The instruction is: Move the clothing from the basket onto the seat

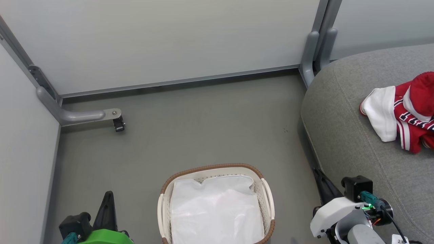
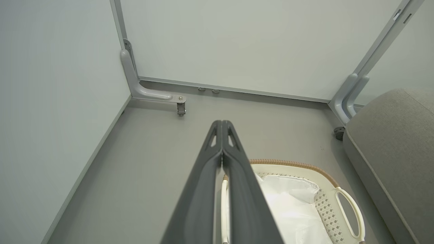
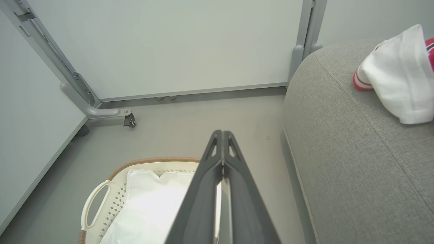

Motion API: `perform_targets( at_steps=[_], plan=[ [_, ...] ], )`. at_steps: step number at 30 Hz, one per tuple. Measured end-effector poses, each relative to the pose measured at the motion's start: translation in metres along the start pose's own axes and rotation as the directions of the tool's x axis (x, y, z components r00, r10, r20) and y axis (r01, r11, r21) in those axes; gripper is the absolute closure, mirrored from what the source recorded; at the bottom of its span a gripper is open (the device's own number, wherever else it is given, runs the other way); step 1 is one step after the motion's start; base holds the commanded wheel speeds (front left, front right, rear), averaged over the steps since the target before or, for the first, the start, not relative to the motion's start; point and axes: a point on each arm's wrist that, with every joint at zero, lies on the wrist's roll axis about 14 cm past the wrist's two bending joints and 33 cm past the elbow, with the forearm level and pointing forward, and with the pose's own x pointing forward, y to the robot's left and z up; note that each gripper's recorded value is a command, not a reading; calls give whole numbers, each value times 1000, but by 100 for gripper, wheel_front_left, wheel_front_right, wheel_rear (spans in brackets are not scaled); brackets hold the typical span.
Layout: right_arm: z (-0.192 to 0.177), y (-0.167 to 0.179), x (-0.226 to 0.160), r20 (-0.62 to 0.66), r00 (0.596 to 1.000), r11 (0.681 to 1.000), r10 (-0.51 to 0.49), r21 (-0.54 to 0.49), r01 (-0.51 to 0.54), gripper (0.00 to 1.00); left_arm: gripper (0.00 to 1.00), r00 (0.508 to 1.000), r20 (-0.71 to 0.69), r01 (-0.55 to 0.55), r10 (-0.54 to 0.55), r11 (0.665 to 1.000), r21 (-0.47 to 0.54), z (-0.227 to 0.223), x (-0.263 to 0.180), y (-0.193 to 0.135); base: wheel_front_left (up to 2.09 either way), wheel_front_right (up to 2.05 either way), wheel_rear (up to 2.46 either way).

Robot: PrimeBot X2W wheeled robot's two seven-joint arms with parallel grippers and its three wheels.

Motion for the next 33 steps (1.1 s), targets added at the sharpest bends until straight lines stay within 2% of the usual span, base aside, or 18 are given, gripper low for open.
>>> perform_targets(
  at_steps=[7,14,24,33],
  plan=[
    [1,-8,-1,-6,999,991,-41,127,42,100,100,999,-13,-37,36,992,-121,0,0,6,0,0,0],
    [7,-14,0,3,997,965,-75,254,71,100,100,998,-10,-62,61,969,-241,4,0,11,0,0,0],
    [13,-21,0,8,994,908,-106,407,94,100,100,996,-6,-81,85,920,-384,11,1,15,0,0,0],
    [16,-26,-1,6,992,844,-126,526,104,100,100,995,3,-83,98,863,-499,18,3,18,0,0,0]
  ],
)
